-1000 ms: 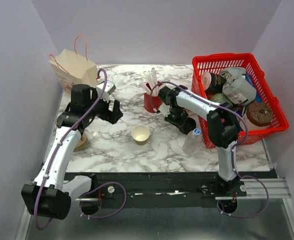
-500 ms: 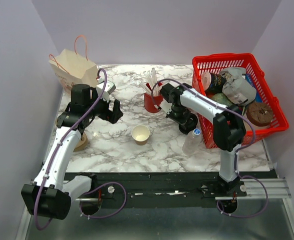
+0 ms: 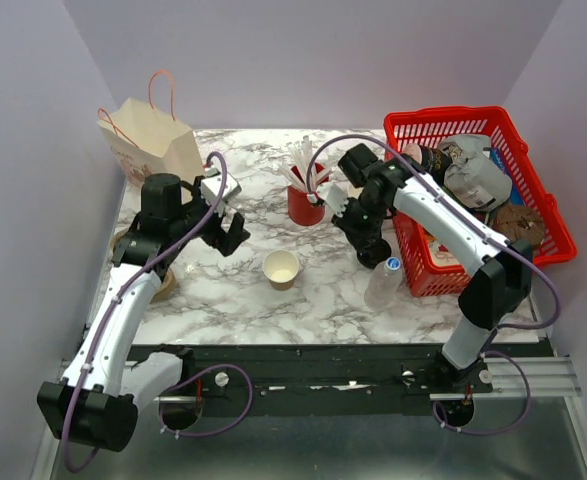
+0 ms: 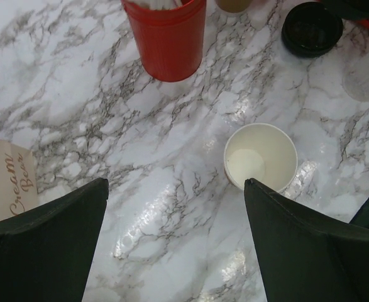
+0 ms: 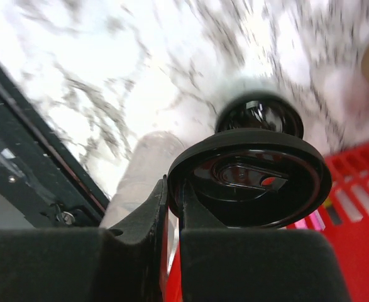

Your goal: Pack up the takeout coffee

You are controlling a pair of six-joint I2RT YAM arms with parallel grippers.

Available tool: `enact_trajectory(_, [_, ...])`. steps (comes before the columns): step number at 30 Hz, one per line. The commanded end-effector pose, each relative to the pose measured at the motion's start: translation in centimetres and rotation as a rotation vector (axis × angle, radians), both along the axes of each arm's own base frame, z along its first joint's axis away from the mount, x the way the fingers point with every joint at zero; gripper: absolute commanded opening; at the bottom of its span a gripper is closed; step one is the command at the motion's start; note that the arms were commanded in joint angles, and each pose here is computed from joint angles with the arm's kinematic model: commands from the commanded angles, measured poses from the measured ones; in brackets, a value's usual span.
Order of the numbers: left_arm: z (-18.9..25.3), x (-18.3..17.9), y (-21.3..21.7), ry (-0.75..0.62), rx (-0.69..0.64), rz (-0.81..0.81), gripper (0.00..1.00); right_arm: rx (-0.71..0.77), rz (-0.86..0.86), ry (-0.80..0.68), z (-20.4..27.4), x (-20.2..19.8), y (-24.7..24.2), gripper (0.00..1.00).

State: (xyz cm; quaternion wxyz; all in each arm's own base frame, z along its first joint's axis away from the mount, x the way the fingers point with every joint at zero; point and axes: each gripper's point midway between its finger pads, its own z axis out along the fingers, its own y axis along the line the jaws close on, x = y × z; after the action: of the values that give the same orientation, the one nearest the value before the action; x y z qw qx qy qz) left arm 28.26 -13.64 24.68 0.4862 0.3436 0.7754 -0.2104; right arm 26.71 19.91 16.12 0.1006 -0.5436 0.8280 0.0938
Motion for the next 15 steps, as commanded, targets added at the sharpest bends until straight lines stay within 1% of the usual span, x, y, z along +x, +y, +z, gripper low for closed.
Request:
enact_trajectory(1, [4.6, -1.8, -2.9, -0.372, 0.076, -0.255, 0.96, 0.285, 0.232, -0.074, 4.8, -0.7, 3.5, 0.00])
enact_trajectory(2, [5.3, -2.2, -3.5, -0.424, 0.086, -0.290, 0.96, 0.307, 0.247, -0.086, 5.2, -0.6, 3.6, 0.01])
enact_trajectory(3, [6.1, -2.8, -4.8, -0.514, 0.115, -0.366, 0.96, 0.356, 0.285, -0.069, 5.4, -1.3, 4.2, 0.01])
enact_trajectory(4, [6.7, -3.1, -5.3, -0.556, 0.126, -0.401, 0.95, 0.372, 0.350, -0.082, 5.7, -1.5, 4.1, 0.01])
enact_trajectory(6, [7.3, -3.6, -6.4, -0.623, 0.151, -0.470, 0.94, 0.418, 0.410, -0.098, 6.5, -2.1, 4.5, 0.01])
enact_trajectory(7, [7.6, -3.9, -7.3, -0.682, 0.175, -0.530, 0.93, 0.432, 0.451, -0.118, 6.7, -2.0, 4.4, 0.01])
enact_trajectory(9, [7.6, -4.1, -8.1, -0.734, 0.202, -0.586, 0.92, 0.459, 0.496, -0.111, 7.1, -2.4, 4.7, 0.01])
enact_trajectory(10, [7.5, -4.1, -9.0, -0.799, 0.241, -0.648, 0.90, 0.466, 0.507, -0.107, 7.9, -2.6, 4.6, 0.01])
enact_trajectory(13, [7.0, -4.0, -10.6, -0.880, 0.282, -0.736, 0.87, 0.506, 0.515, -0.054, 9.0, -3.0, 4.9, 0.01])
enact_trajectory(15, [7.4, -4.3, -12.1, -0.961, 0.297, -0.799, 0.87, 0.525, 0.524, -0.009, 9.1, -3.1, 5.3, 0.01])
